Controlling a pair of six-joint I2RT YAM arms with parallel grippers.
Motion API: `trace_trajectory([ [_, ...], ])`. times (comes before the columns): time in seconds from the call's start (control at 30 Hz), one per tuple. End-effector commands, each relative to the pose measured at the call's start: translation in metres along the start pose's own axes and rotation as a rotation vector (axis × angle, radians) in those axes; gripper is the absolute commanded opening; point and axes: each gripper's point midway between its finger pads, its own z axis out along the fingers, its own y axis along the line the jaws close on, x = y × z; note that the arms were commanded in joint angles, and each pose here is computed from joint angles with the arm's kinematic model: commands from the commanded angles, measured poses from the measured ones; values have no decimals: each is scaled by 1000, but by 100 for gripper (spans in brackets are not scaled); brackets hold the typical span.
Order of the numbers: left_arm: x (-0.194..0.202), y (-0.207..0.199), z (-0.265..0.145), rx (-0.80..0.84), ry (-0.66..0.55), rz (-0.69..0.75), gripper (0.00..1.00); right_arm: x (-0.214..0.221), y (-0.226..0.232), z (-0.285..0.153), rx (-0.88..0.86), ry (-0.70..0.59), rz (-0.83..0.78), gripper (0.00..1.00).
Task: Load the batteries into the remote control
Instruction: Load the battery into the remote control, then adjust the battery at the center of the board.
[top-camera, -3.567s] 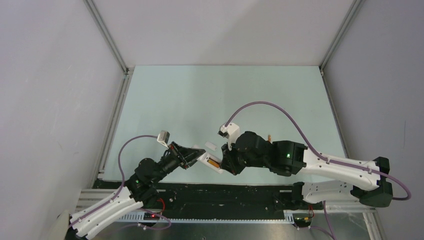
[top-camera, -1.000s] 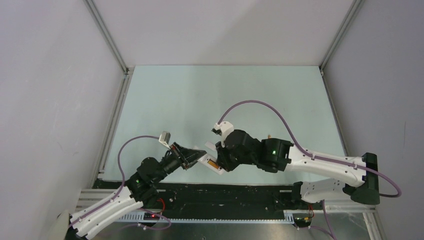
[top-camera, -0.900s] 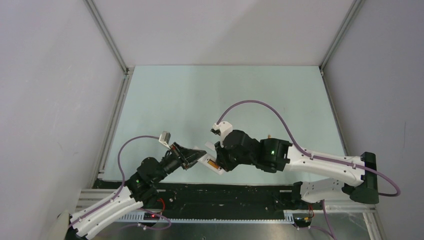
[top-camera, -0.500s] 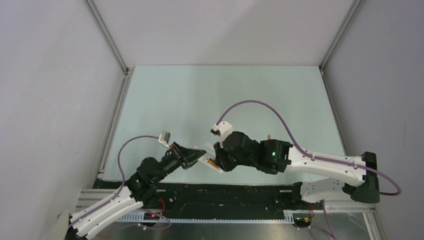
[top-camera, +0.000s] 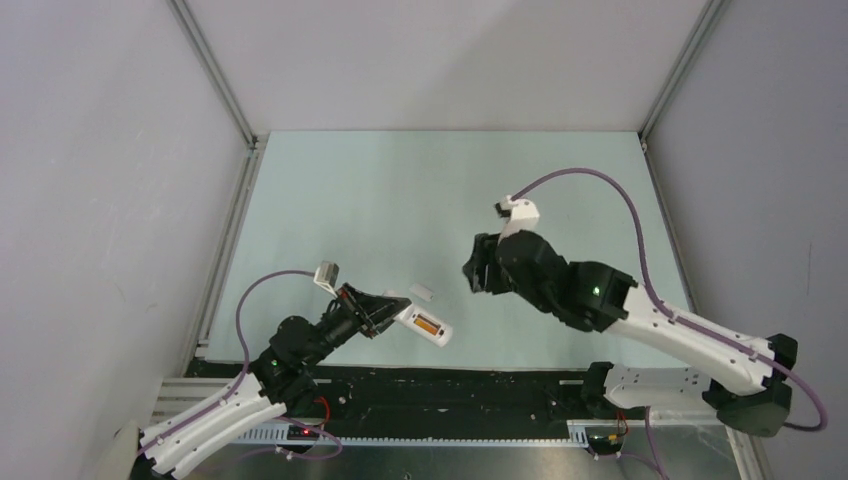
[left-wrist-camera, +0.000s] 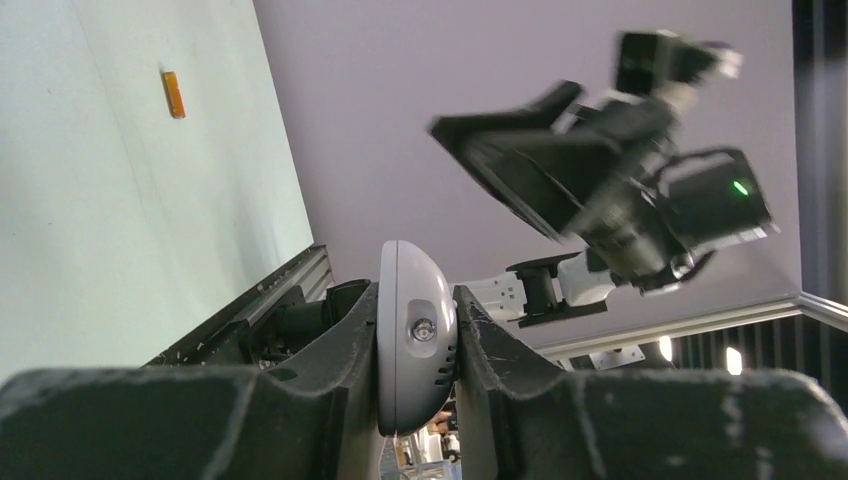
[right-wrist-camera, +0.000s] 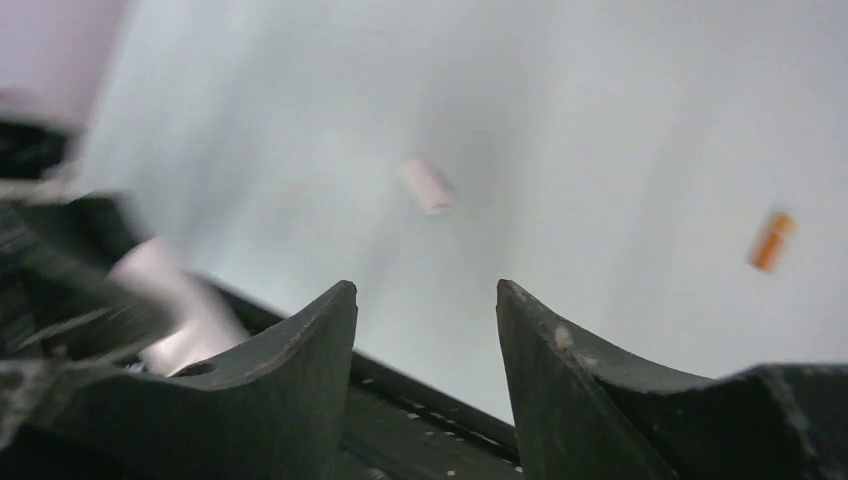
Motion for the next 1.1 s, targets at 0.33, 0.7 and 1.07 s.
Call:
trace_trajectory([
  [0.33, 0, -29, -3, 95, 8, -20, 0, 94, -201, 43, 527, 285, 374, 79],
  [0.7, 1, -37, -5, 120, 16, -14, 0, 124, -246, 76, 617, 361, 406, 75],
  [1.07, 3, -47, -6, 138, 34, 11, 0, 138, -273, 104, 647, 393, 410, 55],
])
